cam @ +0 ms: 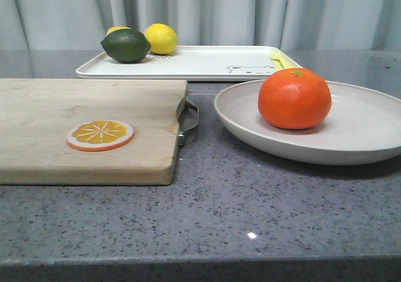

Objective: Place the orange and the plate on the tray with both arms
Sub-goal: 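Open the left gripper to release the orange and withdraw upward, then move the right gripper to the white plate's rim and grip it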

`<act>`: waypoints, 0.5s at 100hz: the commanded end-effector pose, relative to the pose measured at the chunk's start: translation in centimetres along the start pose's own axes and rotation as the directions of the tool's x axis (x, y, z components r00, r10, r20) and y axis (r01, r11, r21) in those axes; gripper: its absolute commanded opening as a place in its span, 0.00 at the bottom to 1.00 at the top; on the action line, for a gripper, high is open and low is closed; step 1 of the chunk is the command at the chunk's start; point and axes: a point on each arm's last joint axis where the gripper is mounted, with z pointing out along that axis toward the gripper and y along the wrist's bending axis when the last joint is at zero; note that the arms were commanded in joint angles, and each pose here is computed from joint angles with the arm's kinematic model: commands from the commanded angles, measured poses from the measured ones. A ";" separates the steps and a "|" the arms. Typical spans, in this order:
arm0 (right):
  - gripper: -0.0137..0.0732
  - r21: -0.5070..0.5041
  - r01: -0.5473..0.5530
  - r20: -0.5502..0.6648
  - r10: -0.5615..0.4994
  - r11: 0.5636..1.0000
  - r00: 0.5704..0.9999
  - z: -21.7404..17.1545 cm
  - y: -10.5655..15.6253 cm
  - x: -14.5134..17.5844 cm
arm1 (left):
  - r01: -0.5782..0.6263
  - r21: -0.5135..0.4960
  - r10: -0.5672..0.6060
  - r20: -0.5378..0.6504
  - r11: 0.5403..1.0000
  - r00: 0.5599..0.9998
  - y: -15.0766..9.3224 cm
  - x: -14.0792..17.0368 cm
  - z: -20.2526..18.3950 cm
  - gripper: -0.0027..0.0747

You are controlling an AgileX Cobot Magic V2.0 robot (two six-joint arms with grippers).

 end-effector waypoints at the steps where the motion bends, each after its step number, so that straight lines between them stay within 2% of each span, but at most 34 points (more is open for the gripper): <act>1: 0.08 -0.004 0.009 0.099 -0.009 1.000 0.995 0.0 0.1 -1.8 | 0.017 -0.009 -0.015 0.169 1.000 0.986 0.1 0.0 -4.0 0.01; 21: 0.08 -0.001 0.009 0.050 -0.009 1.000 0.999 0.6 0.1 -2.1 | 0.060 -0.051 -0.044 0.271 0.997 0.962 1.2 3.8 -6.7 0.01; 38: 0.08 0.003 0.009 -0.007 -0.009 1.000 1.000 1.9 0.2 -3.1 | 0.097 -0.085 -0.066 0.313 0.992 0.947 1.9 8.6 -8.5 0.01; 50: 0.08 0.002 0.010 -0.061 -0.009 1.000 0.998 2.9 0.3 -4.1 | 0.117 -0.106 -0.068 0.384 0.987 0.921 2.0 12.1 -10.2 0.01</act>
